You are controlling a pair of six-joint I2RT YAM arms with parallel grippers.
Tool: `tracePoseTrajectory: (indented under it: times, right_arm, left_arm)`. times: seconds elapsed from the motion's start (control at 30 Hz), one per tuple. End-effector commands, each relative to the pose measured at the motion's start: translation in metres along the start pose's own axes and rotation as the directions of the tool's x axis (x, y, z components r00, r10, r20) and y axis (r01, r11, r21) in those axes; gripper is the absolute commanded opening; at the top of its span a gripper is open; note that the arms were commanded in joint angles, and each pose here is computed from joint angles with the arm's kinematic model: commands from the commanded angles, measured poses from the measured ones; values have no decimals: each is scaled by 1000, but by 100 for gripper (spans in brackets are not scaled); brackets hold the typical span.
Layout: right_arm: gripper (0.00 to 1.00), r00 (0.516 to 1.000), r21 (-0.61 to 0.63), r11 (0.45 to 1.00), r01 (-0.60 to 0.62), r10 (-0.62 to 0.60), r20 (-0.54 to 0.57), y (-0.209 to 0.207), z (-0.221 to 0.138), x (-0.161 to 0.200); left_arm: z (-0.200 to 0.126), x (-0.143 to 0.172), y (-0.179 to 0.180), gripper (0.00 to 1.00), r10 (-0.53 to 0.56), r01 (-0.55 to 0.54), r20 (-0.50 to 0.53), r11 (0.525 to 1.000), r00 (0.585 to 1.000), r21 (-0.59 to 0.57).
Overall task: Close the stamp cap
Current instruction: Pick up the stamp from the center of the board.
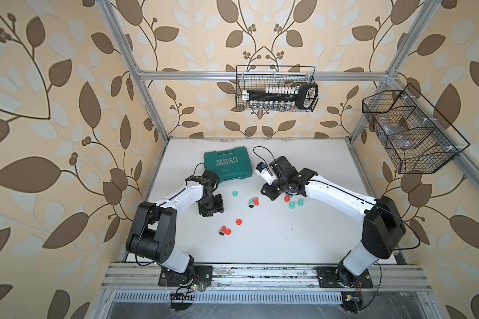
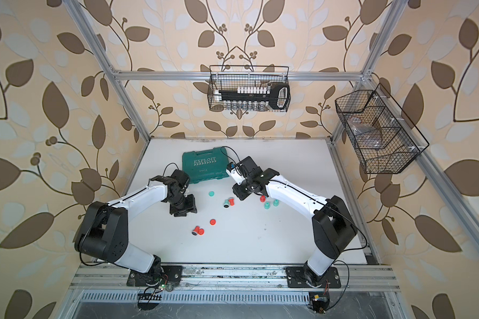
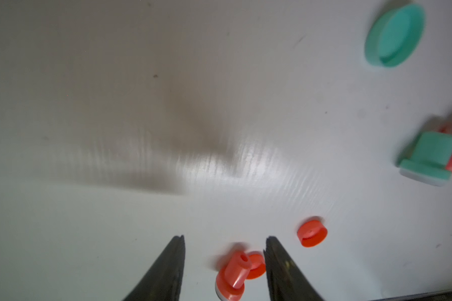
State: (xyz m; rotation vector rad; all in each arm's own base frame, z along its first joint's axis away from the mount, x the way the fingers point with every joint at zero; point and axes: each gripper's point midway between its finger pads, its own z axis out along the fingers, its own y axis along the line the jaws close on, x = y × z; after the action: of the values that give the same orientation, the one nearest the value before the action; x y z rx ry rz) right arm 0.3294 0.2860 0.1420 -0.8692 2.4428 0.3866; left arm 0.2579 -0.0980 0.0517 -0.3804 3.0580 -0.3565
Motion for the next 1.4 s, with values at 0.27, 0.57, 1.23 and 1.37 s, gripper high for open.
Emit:
tracePoseTrajectory:
  times: [0.27, 0.57, 1.23, 1.37]
  right_arm:
    - [29, 959, 172, 960, -222, 247, -138, 20, 29, 13]
    - [28, 933, 166, 948, -272, 302, -195, 39, 68, 10]
    - [35, 895, -26, 957, -290, 262, -362, 46, 137, 16]
    - [37, 886, -41, 960, -279, 240, -396, 47, 137, 24]
  left_arm:
    - [-47, -31, -23, 53, 123, -136, 195, 989, 973, 55]
    - [-58, -33, -25, 53, 140, -158, 236, 986, 962, 58]
    - [-60, -31, -29, 53, 136, -159, 239, 984, 961, 82]
    - [-60, -32, -29, 53, 136, -159, 237, 984, 962, 81]
